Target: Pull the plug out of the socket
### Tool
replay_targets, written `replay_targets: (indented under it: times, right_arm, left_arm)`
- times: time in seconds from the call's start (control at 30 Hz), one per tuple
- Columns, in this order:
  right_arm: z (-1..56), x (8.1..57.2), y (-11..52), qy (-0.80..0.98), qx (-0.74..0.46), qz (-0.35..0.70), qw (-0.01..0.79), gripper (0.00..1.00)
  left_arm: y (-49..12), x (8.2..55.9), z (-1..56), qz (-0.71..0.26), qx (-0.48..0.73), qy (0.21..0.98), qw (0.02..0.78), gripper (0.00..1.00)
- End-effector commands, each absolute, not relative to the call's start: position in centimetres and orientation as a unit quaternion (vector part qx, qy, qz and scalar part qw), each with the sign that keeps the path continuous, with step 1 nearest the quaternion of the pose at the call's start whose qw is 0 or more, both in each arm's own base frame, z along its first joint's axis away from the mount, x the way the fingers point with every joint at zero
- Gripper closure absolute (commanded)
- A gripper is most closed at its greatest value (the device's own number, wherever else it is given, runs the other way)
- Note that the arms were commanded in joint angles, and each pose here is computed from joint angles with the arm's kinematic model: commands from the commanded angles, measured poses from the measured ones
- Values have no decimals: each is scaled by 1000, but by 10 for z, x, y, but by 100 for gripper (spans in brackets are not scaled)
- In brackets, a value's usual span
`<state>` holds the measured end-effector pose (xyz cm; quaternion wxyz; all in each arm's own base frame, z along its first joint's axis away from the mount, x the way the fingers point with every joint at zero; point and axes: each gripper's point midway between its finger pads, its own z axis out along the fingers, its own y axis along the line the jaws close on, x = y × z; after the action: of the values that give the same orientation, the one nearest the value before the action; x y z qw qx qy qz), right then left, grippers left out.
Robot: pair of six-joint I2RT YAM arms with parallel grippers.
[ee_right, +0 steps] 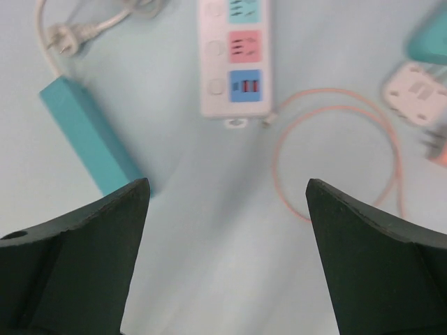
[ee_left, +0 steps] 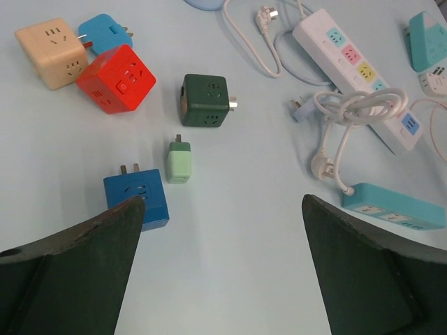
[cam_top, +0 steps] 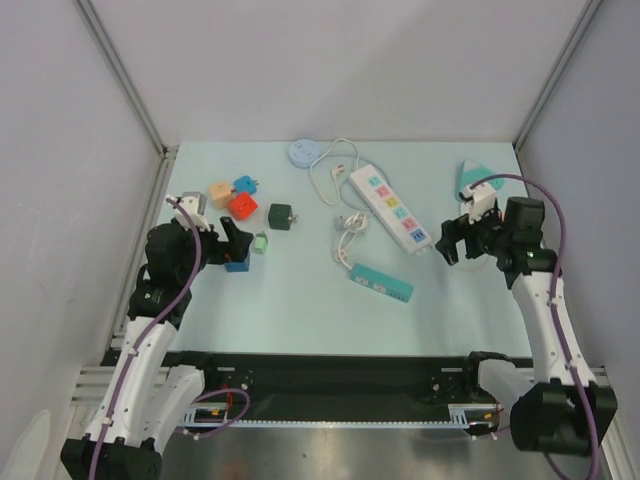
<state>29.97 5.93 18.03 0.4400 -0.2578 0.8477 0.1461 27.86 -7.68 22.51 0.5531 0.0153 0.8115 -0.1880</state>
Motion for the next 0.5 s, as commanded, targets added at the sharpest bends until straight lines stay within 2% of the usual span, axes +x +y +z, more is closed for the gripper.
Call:
replay_targets:
  times: [0.0, 0.1, 0.27, 0.47]
  right_arm:
    - [212, 308, 21, 834, -178, 67, 518, 0]
    - [228, 303, -2, 826, -96, 32, 554, 0]
    - [234, 299, -38, 821, 52, -21, 569, 0]
    - [232, 293, -61, 811, 117, -66, 569, 0]
  left_arm:
    - [-65, 281, 231, -154, 17, 807, 570, 0]
    - [-54, 280, 233, -124, 13, 808, 576, 0]
    - [-53, 279, 231, -120, 14, 808, 576, 0]
    - [-53, 278, 232, -119, 15, 806, 579, 0]
